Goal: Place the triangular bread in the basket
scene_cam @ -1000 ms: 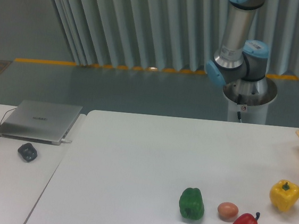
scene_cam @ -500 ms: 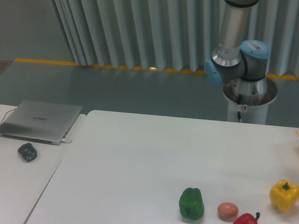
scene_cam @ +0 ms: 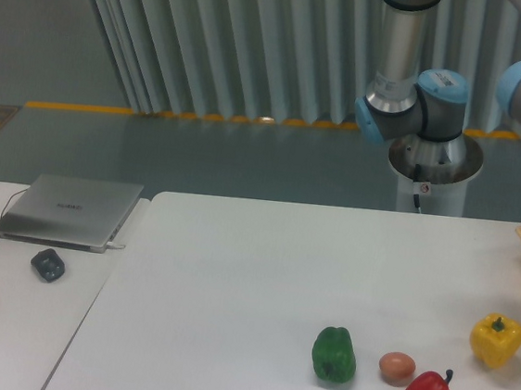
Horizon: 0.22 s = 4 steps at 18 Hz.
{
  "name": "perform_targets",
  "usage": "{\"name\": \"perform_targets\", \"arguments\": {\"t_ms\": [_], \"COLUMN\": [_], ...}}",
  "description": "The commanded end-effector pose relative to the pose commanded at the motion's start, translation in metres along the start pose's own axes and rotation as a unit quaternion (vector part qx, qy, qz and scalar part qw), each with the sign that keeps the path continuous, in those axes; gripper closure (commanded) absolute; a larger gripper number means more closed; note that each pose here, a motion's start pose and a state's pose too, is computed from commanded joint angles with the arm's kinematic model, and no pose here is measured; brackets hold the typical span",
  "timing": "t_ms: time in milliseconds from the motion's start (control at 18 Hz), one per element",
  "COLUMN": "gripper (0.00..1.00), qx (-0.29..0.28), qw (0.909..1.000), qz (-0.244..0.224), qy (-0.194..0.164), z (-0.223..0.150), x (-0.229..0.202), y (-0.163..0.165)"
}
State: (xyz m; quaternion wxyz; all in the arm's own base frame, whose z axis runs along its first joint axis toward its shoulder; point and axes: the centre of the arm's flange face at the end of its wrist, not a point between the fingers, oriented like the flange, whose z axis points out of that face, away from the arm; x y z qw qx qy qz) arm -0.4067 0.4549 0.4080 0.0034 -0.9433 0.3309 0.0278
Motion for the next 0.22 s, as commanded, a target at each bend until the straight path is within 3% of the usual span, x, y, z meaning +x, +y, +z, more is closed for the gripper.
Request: {"name": "perform_targets", "arguments": {"t_ms": [222], "gripper": [0.00], "qx": [0.001], "qw": [1.0000], "qz": [0.002], "qy": [0.005], "z": [0.0045], "x": [0.0051], "y": [-0.0104]}}
